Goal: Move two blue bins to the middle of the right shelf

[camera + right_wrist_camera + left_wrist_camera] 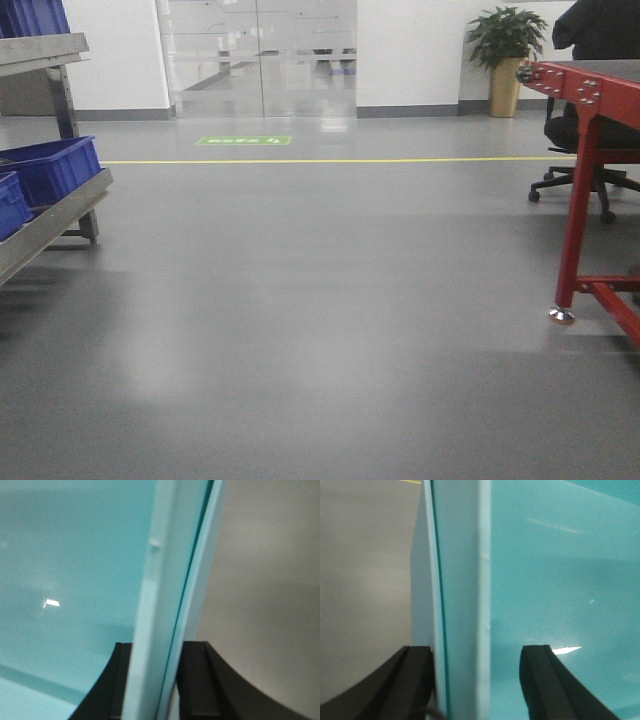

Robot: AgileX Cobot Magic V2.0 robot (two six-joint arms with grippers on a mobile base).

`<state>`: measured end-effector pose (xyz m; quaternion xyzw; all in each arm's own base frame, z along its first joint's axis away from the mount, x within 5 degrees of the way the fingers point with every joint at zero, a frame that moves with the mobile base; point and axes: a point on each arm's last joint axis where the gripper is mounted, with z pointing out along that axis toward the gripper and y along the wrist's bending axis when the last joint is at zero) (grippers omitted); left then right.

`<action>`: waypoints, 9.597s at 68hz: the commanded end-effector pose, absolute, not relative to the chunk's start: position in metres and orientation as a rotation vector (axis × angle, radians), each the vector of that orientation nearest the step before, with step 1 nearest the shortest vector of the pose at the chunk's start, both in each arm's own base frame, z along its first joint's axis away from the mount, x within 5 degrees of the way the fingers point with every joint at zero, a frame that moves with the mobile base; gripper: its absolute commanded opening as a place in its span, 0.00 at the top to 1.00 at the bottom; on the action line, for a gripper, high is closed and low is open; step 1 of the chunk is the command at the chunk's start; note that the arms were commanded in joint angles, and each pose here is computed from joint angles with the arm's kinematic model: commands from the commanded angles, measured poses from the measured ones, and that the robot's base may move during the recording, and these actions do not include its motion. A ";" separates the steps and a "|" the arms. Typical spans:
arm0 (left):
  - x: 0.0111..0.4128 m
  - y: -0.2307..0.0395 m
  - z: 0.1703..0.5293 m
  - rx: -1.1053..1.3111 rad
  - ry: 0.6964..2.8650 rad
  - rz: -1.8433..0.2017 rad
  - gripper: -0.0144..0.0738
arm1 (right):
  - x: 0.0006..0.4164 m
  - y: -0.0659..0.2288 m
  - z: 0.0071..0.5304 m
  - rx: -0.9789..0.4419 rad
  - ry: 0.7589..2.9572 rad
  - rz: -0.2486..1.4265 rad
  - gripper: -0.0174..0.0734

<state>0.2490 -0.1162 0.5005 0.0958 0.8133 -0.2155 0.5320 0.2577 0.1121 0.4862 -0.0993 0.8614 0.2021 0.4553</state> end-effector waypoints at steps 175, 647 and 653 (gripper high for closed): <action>0.244 -0.109 0.517 0.249 1.817 -0.456 0.96 | 0.256 0.106 0.502 -0.242 2.011 0.474 0.98; 0.263 -0.117 0.411 0.306 2.248 -0.356 0.18 | 0.290 0.115 0.424 -0.283 2.348 0.355 0.27; 0.252 -0.111 0.430 0.303 2.183 -0.360 0.23 | 0.278 0.109 0.440 -0.271 2.271 0.355 0.35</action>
